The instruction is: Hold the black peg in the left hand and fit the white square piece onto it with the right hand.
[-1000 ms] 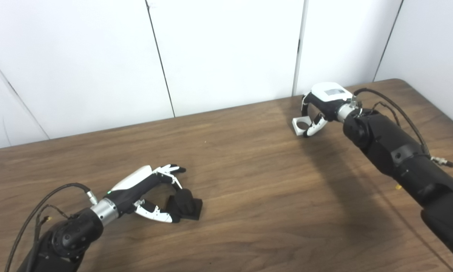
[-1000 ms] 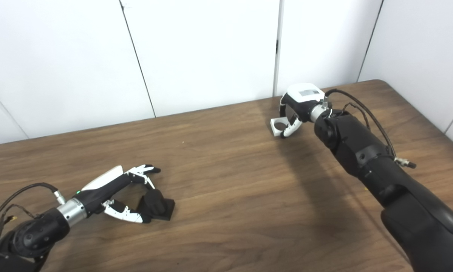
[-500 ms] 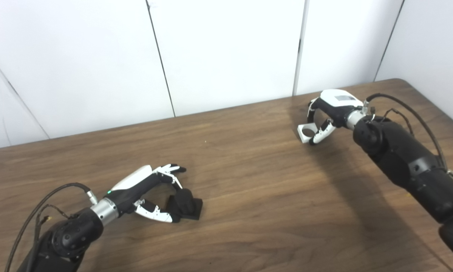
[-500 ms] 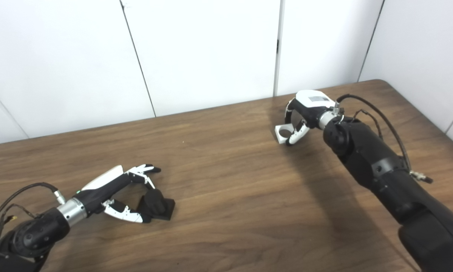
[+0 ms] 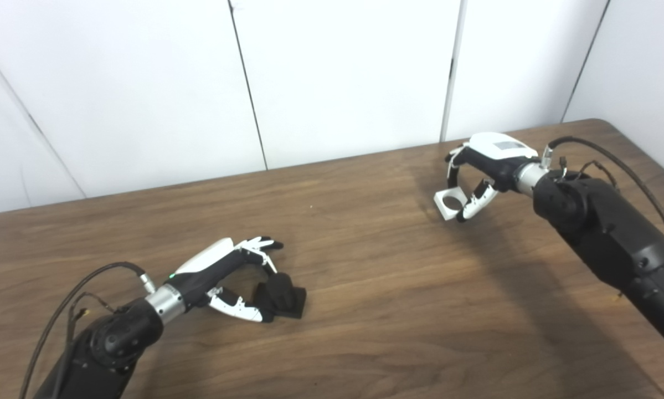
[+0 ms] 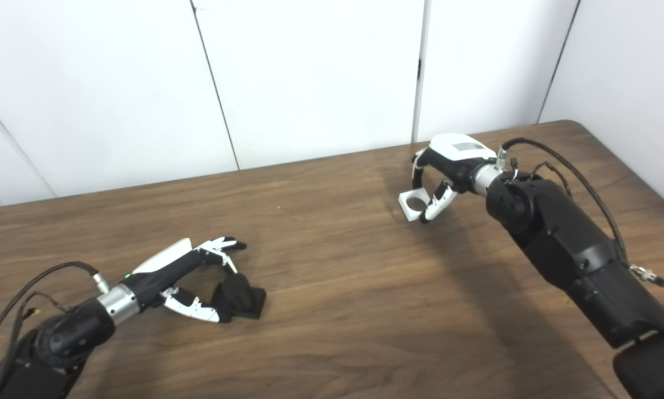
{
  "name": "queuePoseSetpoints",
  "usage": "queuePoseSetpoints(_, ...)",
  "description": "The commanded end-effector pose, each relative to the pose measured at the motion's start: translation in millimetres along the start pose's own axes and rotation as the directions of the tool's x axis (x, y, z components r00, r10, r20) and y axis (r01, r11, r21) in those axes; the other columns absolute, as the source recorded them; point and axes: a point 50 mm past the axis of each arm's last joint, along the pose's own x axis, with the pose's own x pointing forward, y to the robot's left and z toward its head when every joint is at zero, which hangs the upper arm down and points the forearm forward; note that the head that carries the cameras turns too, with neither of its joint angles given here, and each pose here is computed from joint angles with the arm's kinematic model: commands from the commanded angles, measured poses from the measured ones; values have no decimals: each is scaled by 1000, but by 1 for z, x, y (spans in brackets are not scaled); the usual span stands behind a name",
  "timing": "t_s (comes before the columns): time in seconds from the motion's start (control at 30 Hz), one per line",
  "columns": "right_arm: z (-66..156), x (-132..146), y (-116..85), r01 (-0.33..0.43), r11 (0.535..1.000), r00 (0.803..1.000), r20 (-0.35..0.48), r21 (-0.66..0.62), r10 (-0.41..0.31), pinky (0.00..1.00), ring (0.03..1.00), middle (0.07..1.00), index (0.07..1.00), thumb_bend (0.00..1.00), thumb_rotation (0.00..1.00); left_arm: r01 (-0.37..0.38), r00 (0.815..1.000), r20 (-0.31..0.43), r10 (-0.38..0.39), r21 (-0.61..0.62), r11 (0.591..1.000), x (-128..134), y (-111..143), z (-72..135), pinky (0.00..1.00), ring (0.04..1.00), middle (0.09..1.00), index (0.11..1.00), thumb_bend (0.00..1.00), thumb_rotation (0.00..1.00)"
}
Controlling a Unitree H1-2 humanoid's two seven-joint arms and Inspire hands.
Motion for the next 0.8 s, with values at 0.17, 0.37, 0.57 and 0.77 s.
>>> queuePoseSetpoints(0.17,29,-8,-52,71,994,987,146,-77,-59,943,931,859,481,524,133,87,993,-78,-86,10,996,6,-21,-7,1000,1000,946,491,520,80)
queuePoseSetpoints(0.37,60,-16,-59,56,997,972,233,-58,-41,908,918,857,480,523,133,83,993,-89,-82,14,996,8,-22,-5,1000,1000,945,490,520,81)
queuePoseSetpoints(0.57,93,-25,-56,39,999,946,323,1,-37,904,927,860,480,523,135,85,992,-90,-83,19,996,12,-23,-1,1000,1000,948,491,520,81)
queuePoseSetpoints(0.77,118,-34,-47,27,998,915,401,50,-45,933,935,861,479,522,136,87,993,-81,-86,12,996,15,-26,1,1000,1000,944,491,520,82)
